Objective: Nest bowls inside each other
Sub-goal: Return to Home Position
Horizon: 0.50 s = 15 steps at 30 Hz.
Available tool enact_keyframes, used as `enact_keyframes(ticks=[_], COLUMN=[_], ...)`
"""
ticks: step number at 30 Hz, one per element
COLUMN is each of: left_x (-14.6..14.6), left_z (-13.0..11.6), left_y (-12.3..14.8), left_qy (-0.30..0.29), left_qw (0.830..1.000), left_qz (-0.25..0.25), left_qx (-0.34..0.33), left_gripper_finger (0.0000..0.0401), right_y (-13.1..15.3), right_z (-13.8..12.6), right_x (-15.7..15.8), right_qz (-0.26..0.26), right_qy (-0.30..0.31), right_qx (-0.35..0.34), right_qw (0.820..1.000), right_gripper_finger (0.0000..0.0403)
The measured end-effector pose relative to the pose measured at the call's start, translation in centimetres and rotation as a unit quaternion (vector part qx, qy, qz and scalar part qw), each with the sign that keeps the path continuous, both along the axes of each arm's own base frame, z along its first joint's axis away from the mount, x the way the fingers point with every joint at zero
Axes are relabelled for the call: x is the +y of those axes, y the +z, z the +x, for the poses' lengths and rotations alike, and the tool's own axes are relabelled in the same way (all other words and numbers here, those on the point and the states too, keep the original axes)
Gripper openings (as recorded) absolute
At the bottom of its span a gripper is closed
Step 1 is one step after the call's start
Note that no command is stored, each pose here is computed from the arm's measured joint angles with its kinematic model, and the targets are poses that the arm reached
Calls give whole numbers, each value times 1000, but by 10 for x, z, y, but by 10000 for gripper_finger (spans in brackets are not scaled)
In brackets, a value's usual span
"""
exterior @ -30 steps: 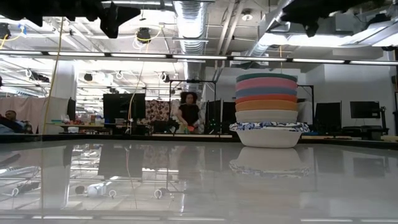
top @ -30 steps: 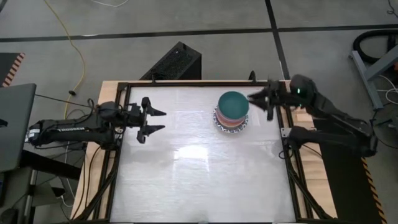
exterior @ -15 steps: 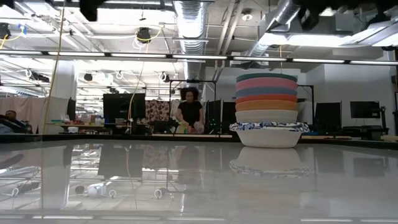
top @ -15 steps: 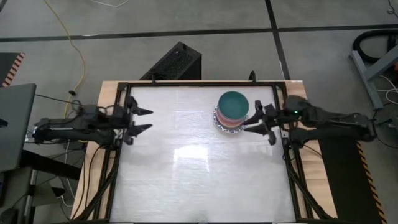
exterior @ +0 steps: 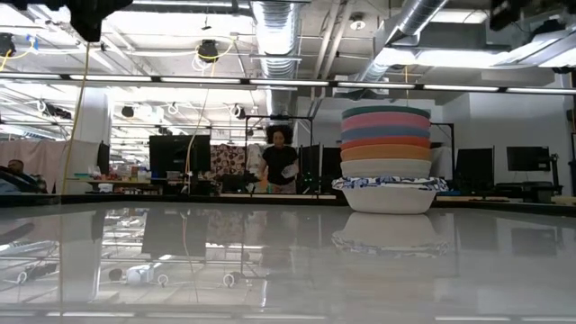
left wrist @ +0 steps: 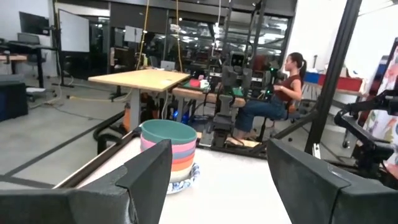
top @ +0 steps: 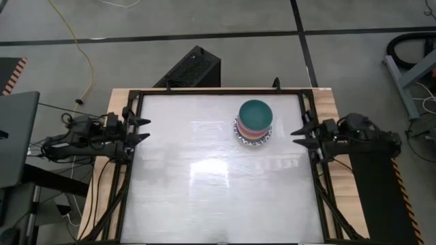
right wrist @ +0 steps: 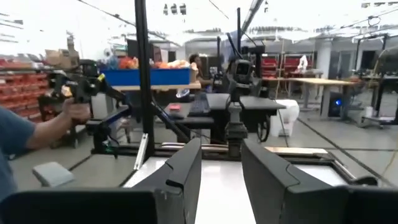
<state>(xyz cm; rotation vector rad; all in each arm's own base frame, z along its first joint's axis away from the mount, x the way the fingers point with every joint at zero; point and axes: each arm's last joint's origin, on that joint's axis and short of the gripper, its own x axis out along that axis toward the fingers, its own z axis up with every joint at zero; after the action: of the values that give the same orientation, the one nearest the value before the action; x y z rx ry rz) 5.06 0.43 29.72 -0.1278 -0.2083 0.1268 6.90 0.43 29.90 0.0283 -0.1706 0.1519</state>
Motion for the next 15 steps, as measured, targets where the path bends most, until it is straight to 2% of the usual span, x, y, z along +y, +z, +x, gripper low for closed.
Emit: enact_keyframes(ticks=[5, 11, 15], left_x=[0, 1, 1], left_z=[0, 15, 27], left_y=[-15, -46, -66], left_qy=[8, 19, 15], left_qw=[1000, 999, 1000], left_qz=[-2, -17, -22], left_qx=[2, 21, 10], left_gripper_finger=[251, 251, 251], right_y=[-31, -49, -62], right_z=[-10, 4, 8], right_x=[0, -1, -2], right_qz=[21, 33, 44], right_qy=[6, -20, -38], right_qx=[-37, -9, -1], right_qw=[999, 999, 998], right_gripper_finger=[136, 136, 136])
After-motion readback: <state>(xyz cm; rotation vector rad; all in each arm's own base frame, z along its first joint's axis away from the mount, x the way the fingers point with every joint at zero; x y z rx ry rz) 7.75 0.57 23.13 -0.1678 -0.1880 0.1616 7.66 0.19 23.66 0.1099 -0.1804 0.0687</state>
